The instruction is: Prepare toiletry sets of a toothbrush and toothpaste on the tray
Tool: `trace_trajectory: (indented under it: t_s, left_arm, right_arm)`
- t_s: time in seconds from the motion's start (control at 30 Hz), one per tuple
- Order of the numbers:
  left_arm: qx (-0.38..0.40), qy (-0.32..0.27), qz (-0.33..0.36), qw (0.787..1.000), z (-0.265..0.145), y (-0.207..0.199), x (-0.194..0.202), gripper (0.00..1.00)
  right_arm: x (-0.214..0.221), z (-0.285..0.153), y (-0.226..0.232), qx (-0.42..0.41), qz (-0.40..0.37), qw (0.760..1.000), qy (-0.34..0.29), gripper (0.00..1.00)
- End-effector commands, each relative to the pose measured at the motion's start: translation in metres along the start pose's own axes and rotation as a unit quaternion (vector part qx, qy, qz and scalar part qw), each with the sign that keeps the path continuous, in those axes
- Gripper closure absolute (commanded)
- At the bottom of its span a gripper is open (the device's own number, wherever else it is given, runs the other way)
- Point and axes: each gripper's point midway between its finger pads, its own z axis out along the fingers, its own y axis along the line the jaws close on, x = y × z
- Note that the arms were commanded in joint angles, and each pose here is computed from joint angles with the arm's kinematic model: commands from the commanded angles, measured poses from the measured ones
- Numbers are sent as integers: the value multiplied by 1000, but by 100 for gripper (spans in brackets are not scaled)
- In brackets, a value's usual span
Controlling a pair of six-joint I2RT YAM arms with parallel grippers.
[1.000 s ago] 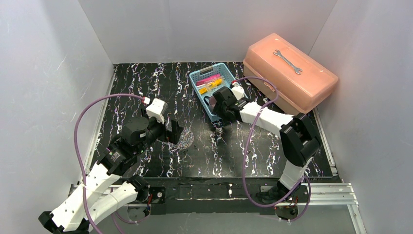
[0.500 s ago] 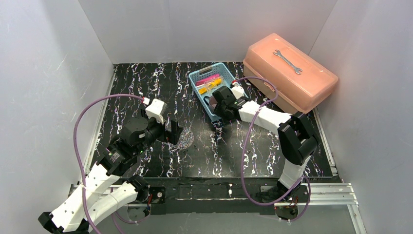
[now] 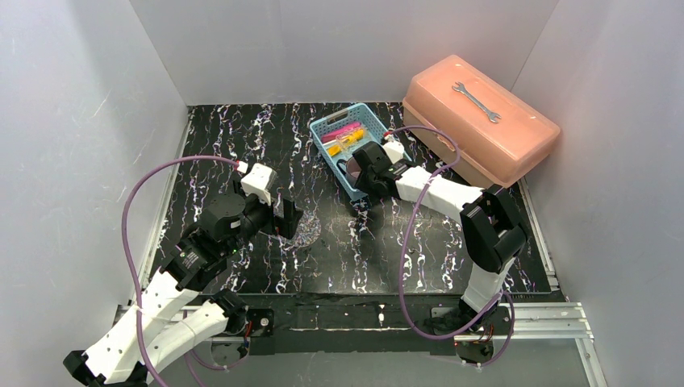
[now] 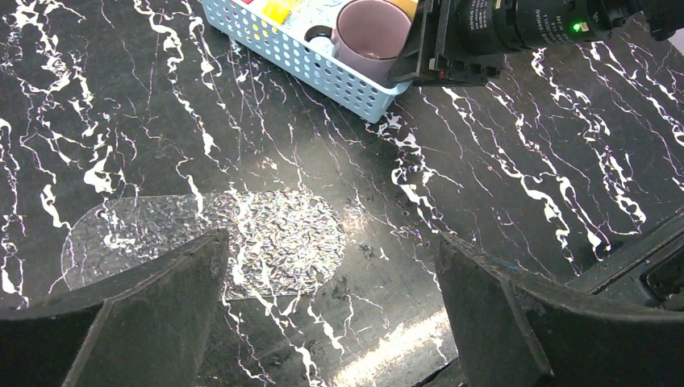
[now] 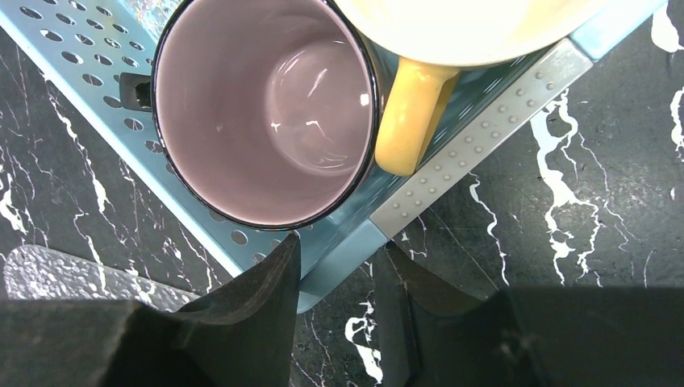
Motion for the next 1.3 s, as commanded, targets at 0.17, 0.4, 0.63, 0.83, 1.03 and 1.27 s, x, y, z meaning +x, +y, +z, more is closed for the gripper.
trace_trajectory:
  t_s: [0.17, 0.4, 0.63, 0.83, 1.03, 1.27]
  left_arm:
    - [-9, -2, 8, 1000, -1, 3, -3, 2]
    - [-10, 0, 9, 1000, 1, 4, -2, 2]
    - [-11, 3, 9, 1000, 1, 4, -1, 2]
    - [-11, 4, 10, 1000, 2, 4, -1, 2]
    - [-11, 4, 10, 1000, 2, 4, -1, 2]
    - [-10, 5, 10, 1000, 2, 3, -1, 2]
  right_arm:
    - [0, -10, -1, -17, -85, 996, 9, 99]
    - [12, -6, -4, -43, -137, 989, 46, 99]
    - [18, -5, -10, -74, -210, 972, 77, 99]
    - [27, -2, -21, -83, -277, 952, 104, 99]
    - [30, -3, -33, -89, -331, 931, 125, 99]
    - [29, -6, -45, -89, -398, 903, 135, 99]
